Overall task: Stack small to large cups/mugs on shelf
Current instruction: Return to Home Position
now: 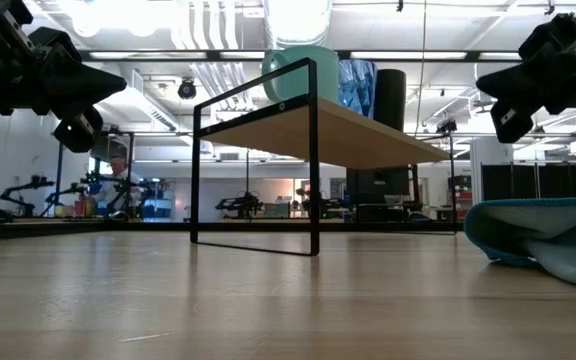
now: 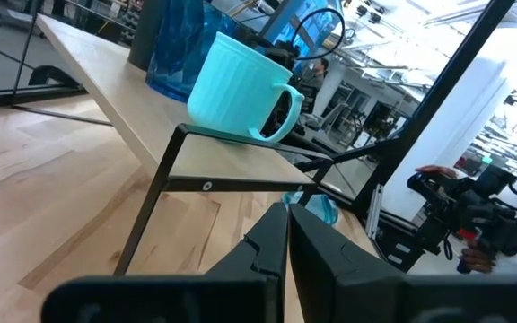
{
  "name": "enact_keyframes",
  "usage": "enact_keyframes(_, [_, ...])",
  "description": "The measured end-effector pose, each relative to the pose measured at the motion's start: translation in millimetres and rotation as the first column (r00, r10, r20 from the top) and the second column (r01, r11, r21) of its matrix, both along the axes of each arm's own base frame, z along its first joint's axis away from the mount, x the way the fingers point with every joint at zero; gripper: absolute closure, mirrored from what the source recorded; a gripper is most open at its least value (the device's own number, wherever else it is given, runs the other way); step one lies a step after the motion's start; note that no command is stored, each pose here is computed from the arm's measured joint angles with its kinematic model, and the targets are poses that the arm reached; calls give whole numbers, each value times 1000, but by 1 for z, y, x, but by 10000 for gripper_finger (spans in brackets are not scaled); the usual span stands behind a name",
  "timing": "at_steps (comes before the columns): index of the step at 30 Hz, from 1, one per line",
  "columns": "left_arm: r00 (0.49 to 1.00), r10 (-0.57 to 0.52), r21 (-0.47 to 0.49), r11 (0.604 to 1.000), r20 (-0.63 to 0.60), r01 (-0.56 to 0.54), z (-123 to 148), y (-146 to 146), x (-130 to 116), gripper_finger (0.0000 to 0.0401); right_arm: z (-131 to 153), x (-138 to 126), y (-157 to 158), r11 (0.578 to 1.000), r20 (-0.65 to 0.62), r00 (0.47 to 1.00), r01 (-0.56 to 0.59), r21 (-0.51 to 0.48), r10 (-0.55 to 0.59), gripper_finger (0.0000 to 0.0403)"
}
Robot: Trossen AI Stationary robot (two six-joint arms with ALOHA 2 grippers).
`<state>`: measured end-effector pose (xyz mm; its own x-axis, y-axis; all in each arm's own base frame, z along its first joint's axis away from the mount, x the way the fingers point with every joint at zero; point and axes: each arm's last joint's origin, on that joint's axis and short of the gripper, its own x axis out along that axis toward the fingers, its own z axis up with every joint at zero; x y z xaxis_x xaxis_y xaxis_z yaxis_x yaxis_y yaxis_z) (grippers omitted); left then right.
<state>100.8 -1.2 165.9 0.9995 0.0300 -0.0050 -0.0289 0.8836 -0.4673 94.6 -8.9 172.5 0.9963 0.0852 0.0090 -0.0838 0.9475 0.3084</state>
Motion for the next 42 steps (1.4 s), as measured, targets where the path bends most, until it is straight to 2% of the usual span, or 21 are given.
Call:
enact_keyframes(6, [1000, 0, 0, 1000, 0, 0, 0, 0, 0, 401, -1, 0, -1, 999, -3, 1000, 31, -9, -31, 394])
enact_keyframes(11, [1000, 0, 0, 1000, 0, 0, 0, 0, 0, 401, -1, 0, -1, 996, 4, 999, 32, -86, -32, 394])
enact_keyframes(23, [1000, 0, 0, 1000, 0, 0, 0, 0, 0, 401, -1, 0, -1, 983, 13, 999, 33, -179, -31, 394])
enact_keyframes(28, [1000, 0, 0, 1000, 0, 0, 0, 0, 0, 401, -2, 1, -1, 984, 0, 1000, 30, -174, -31, 394])
enact_keyframes(33, [1000, 0, 0, 1000, 0, 0, 0, 0, 0, 401, -3, 2, -1, 992, -21, 999, 28, -124, -30, 394])
enact_keyframes(42, [1000, 0, 0, 1000, 0, 0, 0, 0, 0, 401, -3, 2, -1, 993, -25, 999, 27, -119, -30, 394])
